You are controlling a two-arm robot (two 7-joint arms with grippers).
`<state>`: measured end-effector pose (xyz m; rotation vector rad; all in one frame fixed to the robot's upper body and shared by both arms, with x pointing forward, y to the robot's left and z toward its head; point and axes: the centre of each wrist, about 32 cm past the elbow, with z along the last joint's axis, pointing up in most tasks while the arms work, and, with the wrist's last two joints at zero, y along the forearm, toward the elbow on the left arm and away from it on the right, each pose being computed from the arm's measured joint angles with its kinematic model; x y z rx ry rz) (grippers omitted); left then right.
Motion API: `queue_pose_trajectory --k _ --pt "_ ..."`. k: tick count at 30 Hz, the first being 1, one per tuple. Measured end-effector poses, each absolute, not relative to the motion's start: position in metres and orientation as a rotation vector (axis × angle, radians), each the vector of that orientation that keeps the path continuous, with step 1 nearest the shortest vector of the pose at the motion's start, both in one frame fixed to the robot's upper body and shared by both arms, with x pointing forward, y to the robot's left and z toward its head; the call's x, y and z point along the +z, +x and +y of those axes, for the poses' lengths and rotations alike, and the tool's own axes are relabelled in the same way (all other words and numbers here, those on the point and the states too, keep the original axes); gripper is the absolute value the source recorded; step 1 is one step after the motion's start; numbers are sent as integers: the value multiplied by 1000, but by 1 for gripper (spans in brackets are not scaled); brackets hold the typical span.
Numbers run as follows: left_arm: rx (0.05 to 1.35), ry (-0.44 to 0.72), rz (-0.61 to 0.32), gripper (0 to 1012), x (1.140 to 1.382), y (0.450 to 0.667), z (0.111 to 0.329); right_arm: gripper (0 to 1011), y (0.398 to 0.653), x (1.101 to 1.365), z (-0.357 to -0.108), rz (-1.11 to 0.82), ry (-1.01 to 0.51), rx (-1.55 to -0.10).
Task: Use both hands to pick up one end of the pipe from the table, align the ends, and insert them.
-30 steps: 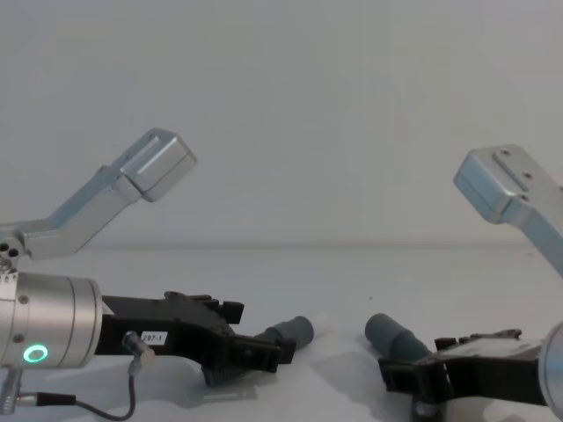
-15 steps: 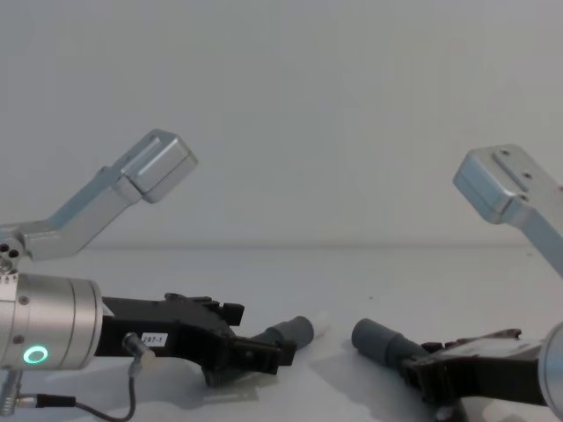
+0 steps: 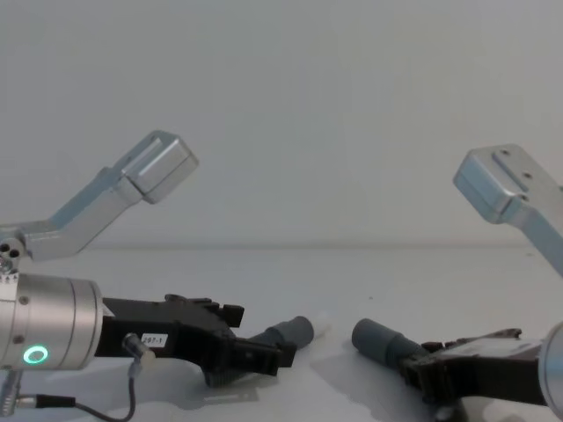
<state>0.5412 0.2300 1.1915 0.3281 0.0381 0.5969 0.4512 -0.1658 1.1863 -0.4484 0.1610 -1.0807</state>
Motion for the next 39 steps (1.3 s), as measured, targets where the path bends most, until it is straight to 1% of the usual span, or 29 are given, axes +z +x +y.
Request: queue_pose_trajectory --k 23,25,27,31,32,34,37,39 --pt "612 393 71 994 1197 545 224 256 451 1186 -166 161 -449 -1081" --pt "612 395 72 950 1197 545 224 256 451 1186 -166 161 -448 -1081" --pt "614 397 73 927 1197 545 224 256 451 1186 -166 161 -448 -1081" --pt "616 401 73 818 1198 546 223 256 451 1186 -166 161 -448 -1081" --pt "617 402 74 778 1198 546 223 256 451 1186 -166 161 -448 -1081" --pt "617 403 74 741 1198 546 223 256 451 1186 -166 161 -448 -1081" --pt "618 405 75 633 1198 546 223 256 451 1186 -166 161 -448 -1081" --pt "619 406 75 587 1198 546 223 256 451 1186 -166 161 -448 -1081"
